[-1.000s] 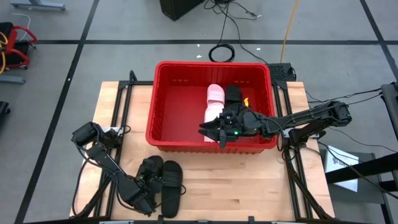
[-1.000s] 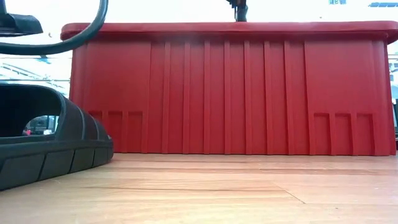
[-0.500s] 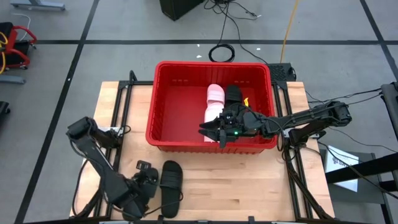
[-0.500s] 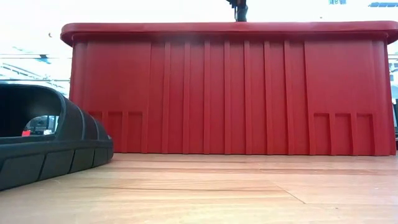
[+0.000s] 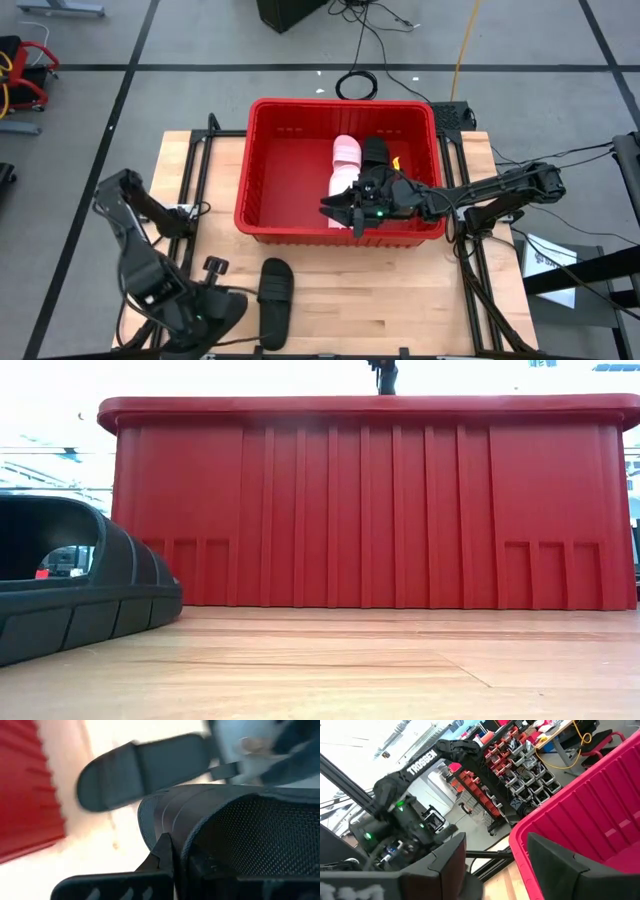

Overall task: Pick and place slides into bin
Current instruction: Put the black slide into the red bin

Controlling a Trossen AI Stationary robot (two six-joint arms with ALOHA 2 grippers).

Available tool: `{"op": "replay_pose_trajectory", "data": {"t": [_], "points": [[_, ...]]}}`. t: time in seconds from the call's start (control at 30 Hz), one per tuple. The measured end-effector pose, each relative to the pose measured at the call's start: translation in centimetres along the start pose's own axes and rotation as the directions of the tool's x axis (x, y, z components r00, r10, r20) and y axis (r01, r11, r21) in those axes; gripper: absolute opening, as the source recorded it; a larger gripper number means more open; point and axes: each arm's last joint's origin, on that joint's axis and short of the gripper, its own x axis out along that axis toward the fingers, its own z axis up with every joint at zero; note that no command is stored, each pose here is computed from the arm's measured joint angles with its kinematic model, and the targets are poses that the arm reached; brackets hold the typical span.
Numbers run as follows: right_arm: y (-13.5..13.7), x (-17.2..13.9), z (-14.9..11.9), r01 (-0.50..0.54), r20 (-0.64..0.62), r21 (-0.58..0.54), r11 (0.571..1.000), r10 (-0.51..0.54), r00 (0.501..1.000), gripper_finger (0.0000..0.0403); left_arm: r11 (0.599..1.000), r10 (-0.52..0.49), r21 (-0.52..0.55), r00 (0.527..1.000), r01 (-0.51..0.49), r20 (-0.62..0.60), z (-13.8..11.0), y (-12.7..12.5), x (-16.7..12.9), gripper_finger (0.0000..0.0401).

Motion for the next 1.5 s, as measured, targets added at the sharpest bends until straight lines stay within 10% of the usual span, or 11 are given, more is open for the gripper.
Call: {"op": "replay_pose_trajectory", "data": {"t": [0.57,1.0,1.5], "points": [[0.6,-0.1,2.0,-0.034,0.213,-0.075,0.997,0.049,0.976,0.0201,0.986,-0.162,0.113,0.888,0.125,0.431,4.0,2.8,-9.9,0.0002],[1.6,-1.2,5.2,-0.045,0.524,-0.218,0.975,0.156,0.838,0.0201,0.964,0.056,0.143,0.696,-0.225,0.716,4.8,7.1,-17.7,0.0001],[0.0,-1.5,7.1,0.077,0.64,-0.185,0.98,0.061,0.766,0.0201,0.827,0.39,0.073,0.662,-0.557,0.64,2.2,15.2,-20.7,0.0003]]}}
